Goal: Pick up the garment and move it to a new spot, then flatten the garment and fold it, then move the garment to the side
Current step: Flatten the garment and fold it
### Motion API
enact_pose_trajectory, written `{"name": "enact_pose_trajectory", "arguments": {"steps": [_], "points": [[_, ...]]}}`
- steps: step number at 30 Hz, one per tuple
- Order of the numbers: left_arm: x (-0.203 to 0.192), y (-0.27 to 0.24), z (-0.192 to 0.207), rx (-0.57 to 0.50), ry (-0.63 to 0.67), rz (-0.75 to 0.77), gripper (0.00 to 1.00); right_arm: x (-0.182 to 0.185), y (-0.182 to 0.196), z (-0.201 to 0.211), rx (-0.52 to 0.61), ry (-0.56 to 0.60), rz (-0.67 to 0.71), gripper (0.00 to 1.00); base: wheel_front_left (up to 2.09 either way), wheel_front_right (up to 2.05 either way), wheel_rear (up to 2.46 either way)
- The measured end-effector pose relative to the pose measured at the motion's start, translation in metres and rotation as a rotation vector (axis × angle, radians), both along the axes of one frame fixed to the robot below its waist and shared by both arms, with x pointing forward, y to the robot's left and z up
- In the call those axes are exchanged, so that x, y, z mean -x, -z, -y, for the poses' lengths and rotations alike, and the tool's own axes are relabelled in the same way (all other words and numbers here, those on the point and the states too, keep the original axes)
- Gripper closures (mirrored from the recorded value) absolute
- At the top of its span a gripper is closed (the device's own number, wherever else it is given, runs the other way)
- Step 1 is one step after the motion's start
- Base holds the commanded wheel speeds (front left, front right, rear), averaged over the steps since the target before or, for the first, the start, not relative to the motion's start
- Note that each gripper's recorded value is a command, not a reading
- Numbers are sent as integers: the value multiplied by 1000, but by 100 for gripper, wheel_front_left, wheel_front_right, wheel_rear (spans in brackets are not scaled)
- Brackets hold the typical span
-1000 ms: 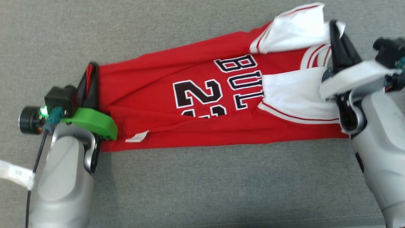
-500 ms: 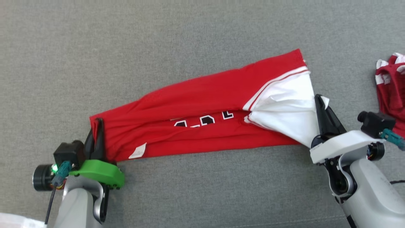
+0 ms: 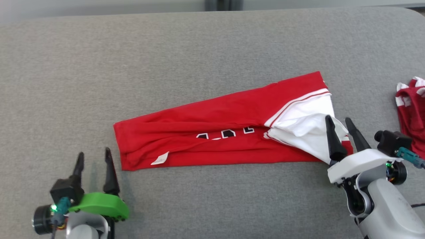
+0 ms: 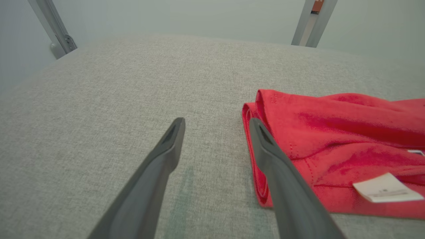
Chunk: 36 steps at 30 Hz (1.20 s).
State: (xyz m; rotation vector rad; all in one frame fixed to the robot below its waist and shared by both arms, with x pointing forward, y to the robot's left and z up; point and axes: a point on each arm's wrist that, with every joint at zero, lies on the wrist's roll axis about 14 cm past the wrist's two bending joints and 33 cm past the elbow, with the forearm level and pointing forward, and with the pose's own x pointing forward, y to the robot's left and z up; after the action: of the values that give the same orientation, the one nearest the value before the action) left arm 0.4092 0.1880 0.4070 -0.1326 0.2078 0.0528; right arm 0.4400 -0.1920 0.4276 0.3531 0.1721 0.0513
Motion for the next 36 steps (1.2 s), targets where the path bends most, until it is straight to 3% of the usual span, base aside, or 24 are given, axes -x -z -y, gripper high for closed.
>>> {"name": "enact_pose_trajectory", "arguments": {"steps": [10,18,19,20,21,30,33,36], "points": [[28,-3,-1,26,-23,-8,0,-1,39,-11,24,-40,-135,0,0,0,0],[36,-3,-13,16,-64,-14,0,-13,46,-59,-34,-139,-160,0,0,0,0],[36,-2,-12,19,-61,-16,0,-13,47,-61,-40,-145,-165,38,0,0,0],[36,-2,-10,21,-57,-16,0,-13,49,-62,-42,-148,-172,62,0,0,0],[35,-2,-9,22,-52,-16,0,-13,50,-63,-38,-154,-175,100,0,0,0],[31,-3,2,28,-21,-13,0,-17,44,-31,8,-86,-151,100,0,0,0],[28,-3,8,33,-3,-10,0,-28,17,-9,41,-40,-61,100,0,0,0],[28,-4,15,39,21,-8,0,-32,-8,-20,10,-46,23,100,0,0,0]]}}
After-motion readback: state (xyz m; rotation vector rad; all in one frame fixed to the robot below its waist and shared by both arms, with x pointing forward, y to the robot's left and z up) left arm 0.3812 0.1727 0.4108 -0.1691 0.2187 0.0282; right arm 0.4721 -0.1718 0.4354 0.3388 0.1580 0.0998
